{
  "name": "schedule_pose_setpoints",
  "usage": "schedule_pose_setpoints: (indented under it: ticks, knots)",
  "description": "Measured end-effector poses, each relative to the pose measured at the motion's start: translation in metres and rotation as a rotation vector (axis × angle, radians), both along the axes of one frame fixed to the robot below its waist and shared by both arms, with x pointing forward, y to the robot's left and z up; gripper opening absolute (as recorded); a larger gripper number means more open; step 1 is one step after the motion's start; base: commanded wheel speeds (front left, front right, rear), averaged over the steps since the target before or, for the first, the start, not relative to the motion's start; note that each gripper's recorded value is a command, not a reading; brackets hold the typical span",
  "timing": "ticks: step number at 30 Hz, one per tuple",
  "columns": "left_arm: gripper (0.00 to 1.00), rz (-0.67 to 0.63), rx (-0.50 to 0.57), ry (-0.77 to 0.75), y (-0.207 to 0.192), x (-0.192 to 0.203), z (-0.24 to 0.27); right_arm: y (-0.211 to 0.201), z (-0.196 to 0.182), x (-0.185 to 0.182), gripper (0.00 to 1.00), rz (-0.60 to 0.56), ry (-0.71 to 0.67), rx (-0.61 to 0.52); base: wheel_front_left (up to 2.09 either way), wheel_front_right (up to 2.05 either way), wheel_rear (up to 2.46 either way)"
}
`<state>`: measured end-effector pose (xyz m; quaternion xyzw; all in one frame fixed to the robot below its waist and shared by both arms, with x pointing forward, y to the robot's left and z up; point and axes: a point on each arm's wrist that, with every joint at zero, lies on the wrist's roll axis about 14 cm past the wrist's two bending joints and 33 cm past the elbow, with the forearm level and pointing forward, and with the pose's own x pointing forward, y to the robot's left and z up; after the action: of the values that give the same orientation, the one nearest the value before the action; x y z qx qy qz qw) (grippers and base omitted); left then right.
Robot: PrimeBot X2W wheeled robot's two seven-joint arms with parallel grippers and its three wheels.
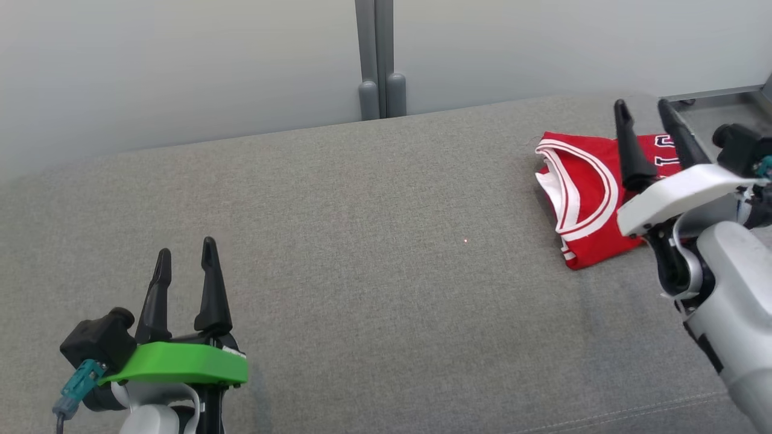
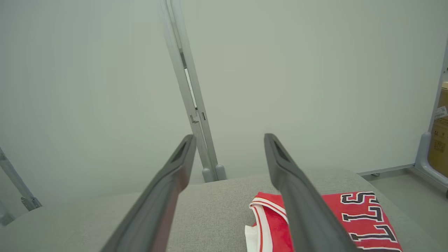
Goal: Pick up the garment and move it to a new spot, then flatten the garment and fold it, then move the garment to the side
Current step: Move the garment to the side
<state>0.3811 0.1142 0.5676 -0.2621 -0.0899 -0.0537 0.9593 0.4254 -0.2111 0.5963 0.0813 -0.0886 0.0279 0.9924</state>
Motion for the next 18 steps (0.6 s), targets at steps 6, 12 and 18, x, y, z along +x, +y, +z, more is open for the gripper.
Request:
schedule_pose_setpoints:
  ticks: [6,12,18]
  knots:
    - [1.0,0.027,0.029,0.021,0.009,-0.007,-0.009,0.029,-0.022,-0.018,1.0,0.05,0.021,0.012,0.0,0.0,0.0]
    - [1.0,0.064,0.069,0.083,0.021,-0.021,-0.031,0.05,-0.039,-0.032,1.0,0.081,0.039,0.013,0.0,0.0,0.0]
    - [1.0,0.099,0.093,0.143,0.034,-0.036,-0.052,0.061,-0.069,-0.049,1.0,0.08,0.106,0.016,0.0,0.0,0.0]
